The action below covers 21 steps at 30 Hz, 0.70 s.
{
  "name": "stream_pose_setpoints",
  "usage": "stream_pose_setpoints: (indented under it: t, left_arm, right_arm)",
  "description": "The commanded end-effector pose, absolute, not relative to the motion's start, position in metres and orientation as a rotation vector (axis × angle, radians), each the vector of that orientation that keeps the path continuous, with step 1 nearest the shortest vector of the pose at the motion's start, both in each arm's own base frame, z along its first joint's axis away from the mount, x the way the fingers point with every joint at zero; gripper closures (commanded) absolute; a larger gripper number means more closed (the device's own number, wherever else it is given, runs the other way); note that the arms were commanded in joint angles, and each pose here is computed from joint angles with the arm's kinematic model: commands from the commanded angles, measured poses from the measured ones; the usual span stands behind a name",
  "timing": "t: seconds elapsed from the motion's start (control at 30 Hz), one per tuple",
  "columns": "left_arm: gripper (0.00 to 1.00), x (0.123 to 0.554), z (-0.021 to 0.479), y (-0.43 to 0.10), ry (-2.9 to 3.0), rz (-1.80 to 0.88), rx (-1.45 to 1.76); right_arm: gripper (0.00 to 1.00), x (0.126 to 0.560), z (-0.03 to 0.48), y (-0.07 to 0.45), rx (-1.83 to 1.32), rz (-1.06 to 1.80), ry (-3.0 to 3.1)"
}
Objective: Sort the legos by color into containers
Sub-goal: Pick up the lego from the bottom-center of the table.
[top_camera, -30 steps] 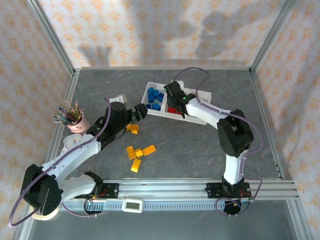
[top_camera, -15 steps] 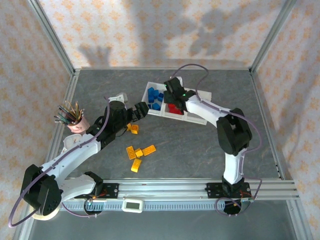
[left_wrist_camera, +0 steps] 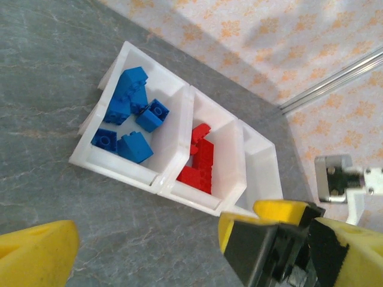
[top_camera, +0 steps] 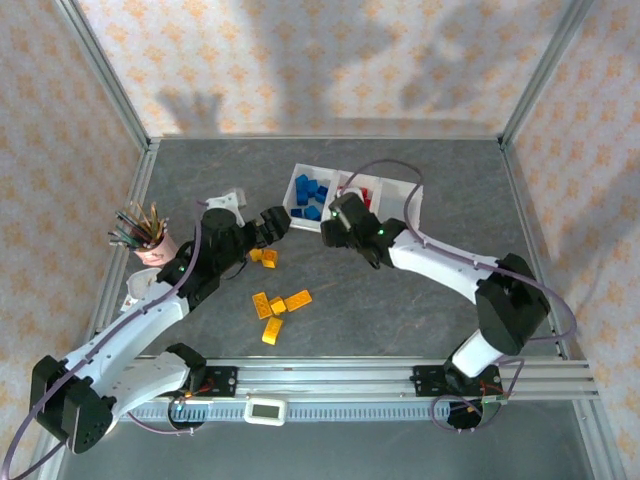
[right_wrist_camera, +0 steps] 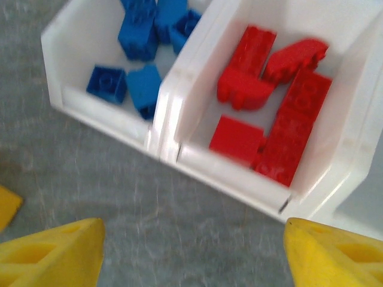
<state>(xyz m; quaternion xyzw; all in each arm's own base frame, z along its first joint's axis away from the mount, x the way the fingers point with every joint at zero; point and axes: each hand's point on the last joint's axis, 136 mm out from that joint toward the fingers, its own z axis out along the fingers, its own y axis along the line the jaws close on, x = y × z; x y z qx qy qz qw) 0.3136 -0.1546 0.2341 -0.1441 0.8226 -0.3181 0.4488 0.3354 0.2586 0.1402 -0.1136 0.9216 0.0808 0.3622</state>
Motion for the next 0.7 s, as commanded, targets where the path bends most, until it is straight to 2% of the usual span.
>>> stream_pose_setpoints:
  t: [0.0, 0.4, 0.67]
  left_arm:
    - [0.01, 0.301, 0.210, -0.143, 2.104, -0.717, -0.368]
    - [0.01, 0.277, 0.180, -0.124, 2.171, -0.655, -0.434]
    - [0.01, 0.269, 0.174, -0.114, 2.163, -0.628, -0.472]
  right_arm:
    - [0.21, 0.307, 0.137, 0.262, -0.355, 0.214, 2.386]
    - [0.15, 0.213, 0.081, 0.299, -0.728, 0.307, 2.433]
    - [0.14, 0.198, 0.061, 0.325, -0.839, 0.284, 2.412]
